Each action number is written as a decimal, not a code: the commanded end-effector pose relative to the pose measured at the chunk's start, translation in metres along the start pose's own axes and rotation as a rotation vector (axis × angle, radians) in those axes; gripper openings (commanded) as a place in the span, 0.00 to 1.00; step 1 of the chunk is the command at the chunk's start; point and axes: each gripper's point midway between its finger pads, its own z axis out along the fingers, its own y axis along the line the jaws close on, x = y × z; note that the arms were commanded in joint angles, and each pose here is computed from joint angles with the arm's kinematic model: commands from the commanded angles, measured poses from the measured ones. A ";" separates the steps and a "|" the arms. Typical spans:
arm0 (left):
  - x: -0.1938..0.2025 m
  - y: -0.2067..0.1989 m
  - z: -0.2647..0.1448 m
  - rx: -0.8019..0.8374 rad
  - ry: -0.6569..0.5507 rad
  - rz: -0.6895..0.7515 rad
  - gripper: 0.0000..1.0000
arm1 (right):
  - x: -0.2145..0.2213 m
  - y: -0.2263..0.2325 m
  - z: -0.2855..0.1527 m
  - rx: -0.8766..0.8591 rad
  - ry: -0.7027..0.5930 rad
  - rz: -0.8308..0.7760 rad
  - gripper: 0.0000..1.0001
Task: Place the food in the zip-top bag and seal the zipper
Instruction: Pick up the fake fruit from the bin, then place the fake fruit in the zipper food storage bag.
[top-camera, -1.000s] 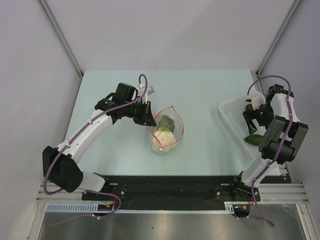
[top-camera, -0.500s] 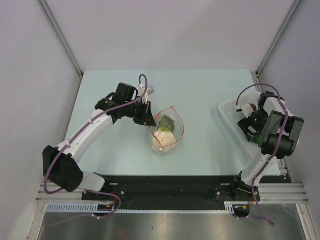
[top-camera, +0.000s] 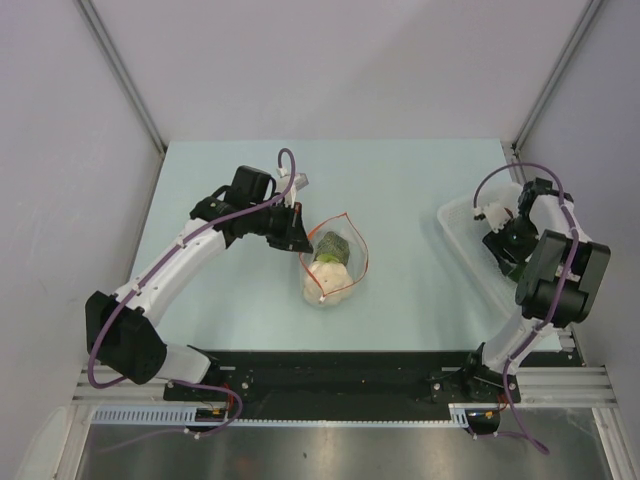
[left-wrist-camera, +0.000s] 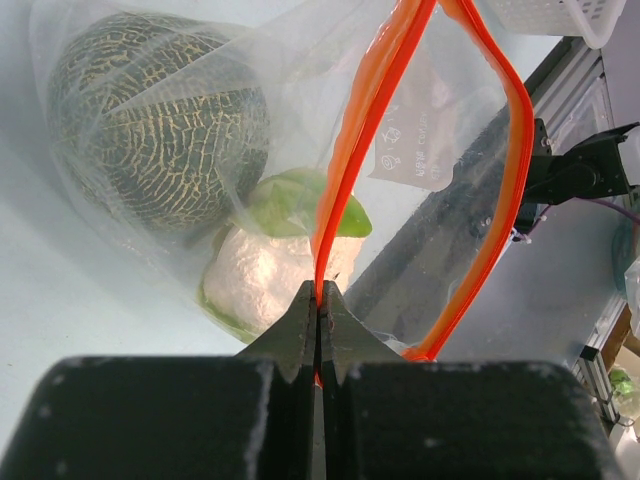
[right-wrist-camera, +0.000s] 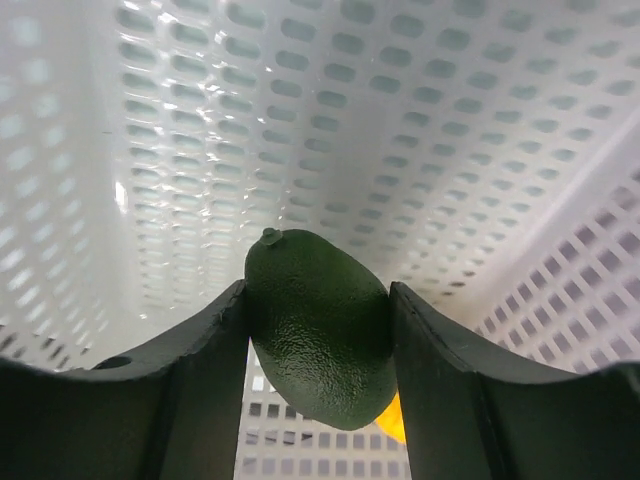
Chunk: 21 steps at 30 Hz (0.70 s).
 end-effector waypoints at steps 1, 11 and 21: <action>-0.016 -0.009 -0.006 0.029 -0.049 0.014 0.00 | -0.038 0.007 -0.061 0.093 -0.197 -0.013 0.31; -0.017 -0.007 -0.006 0.046 -0.033 -0.016 0.00 | -0.190 0.100 -0.239 -0.033 -0.829 -0.065 0.22; -0.024 -0.006 -0.013 0.090 -0.042 -0.077 0.00 | -0.270 0.308 -0.374 -0.495 -1.294 -0.421 0.21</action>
